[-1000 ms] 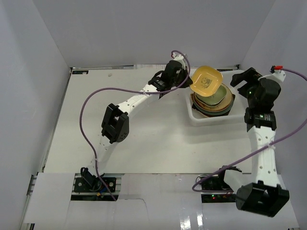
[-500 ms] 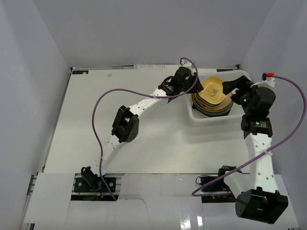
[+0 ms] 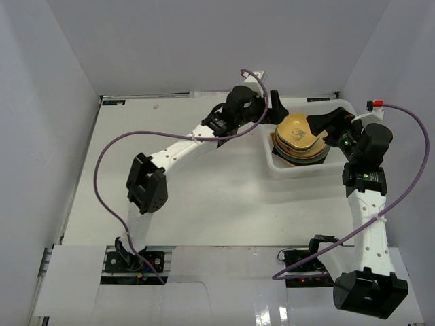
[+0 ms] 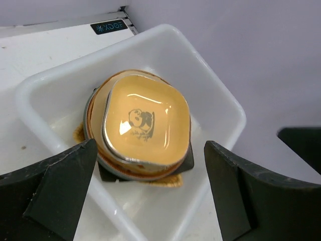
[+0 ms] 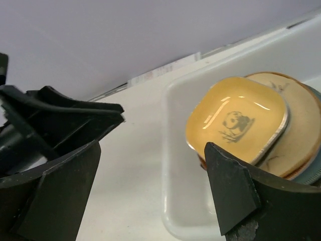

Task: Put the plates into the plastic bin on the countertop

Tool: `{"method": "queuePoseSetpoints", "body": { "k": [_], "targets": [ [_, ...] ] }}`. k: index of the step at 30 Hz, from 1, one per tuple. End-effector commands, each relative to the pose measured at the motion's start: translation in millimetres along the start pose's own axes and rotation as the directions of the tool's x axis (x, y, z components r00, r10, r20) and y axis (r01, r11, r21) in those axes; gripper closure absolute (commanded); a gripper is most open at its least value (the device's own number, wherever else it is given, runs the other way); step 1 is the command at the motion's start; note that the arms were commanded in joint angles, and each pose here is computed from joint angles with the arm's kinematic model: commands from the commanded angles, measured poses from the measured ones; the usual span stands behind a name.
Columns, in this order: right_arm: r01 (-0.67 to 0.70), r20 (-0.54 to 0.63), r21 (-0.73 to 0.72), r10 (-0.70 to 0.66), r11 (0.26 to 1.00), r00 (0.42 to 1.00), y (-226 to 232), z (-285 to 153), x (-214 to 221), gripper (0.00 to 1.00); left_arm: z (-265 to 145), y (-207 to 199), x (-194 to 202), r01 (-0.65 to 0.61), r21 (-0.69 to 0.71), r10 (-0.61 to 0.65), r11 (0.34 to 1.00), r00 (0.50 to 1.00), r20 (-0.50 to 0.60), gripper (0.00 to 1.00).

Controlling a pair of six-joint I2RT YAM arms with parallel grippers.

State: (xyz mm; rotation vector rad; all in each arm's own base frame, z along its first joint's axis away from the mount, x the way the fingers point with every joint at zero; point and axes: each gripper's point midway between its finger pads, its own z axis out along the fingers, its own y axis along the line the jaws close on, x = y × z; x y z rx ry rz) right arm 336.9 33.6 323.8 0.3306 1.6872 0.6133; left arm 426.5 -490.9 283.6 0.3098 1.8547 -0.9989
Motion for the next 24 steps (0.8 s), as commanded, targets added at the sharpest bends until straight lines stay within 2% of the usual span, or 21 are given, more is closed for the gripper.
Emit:
{"method": "queuePoseSetpoints", "body": {
  "k": [1, 3, 4, 6, 7, 9, 10, 13, 15, 16, 20, 24],
  "targets": [
    [0.069, 0.057, -0.276, -0.055, 0.959, 0.997, 67.9, -19.9, -28.3, 0.1, -81.7, -44.8, -82.6, -0.117, 0.059, 0.102, 0.991, 0.973, 0.207, 0.02],
    [0.051, 0.017, -0.382, -0.048, 0.923, 0.999, 87.5, -28.7, -19.9, 0.1, -109.1, -42.3, -76.3, -0.153, 0.048, 0.141, 0.987, 0.97, 0.198, 0.02],
    [0.063, 0.019, -0.417, -0.061, 0.907, 0.998, 92.8, -32.4, -16.5, 0.1, -138.8, -40.5, -67.5, -0.167, 0.048, 0.155, 0.985, 0.971, 0.184, 0.02],
    [0.073, -0.023, -0.512, -0.099, 0.856, 0.995, 108.1, -42.8, -0.9, 0.1, -172.4, -36.4, -58.6, -0.176, 0.034, 0.167, 0.984, 0.969, 0.183, 0.02],
    [0.082, -0.016, -0.547, -0.109, 0.833, 0.994, 111.8, -46.7, 5.2, 0.1, -207.9, -23.8, -49.2, -0.162, -0.013, 0.161, 0.987, 0.968, 0.191, 0.02],
    [0.051, -0.044, -0.61, -0.098, 0.791, 0.994, 122.9, -55.3, 15.7, 0.1, -242.6, -13.9, -38.8, -0.153, -0.044, 0.158, 0.987, 0.967, 0.197, 0.02],
    [0.085, 0.003, -0.65, -0.109, 0.755, 0.994, 131.3, -60.4, 12.1, 0.1, -273.4, -1.6, -29.1, -0.147, -0.084, 0.161, 0.986, 0.966, 0.203, 0.02],
    [0.08, -0.017, -0.708, -0.13, 0.701, 0.991, 142.6, -68.3, 22.0, 0.1, -327.6, 21.9, -18.8, -0.122, -0.184, 0.16, 0.975, 0.964, 0.212, 0.02],
    [0.121, 0.033, -0.71, -0.139, 0.694, 0.99, 151.7, -76.0, 10.7, 0.1, -351.1, 31.8, -10.9, -0.117, -0.226, 0.161, 0.967, 0.968, 0.192, 0.02],
    [0.147, 0.063, -0.7, -0.144, 0.699, 0.988, 152.3, -77.3, 6.0, 0.1, -370.9, 29.9, -17.6, -0.107, -0.225, 0.16, 0.968, 0.96, 0.232, 0.02],
    [0.221, 0.19, -0.618, -0.129, 0.755, 0.973, 153.9, -84.7, -22.4, 0.1, -407.6, 33.0, -27.4, -0.09, -0.25, 0.165, 0.964, 0.941, 0.296, 0.02],
    [0.248, 0.258, -0.577, -0.115, 0.778, 0.959, 156.7, -93.0, -39.4, 0.1, -419.8, 29.6, -38.2, -0.073, -0.245, 0.158, 0.967, 0.925, 0.345, 0.02]
  ]
}}
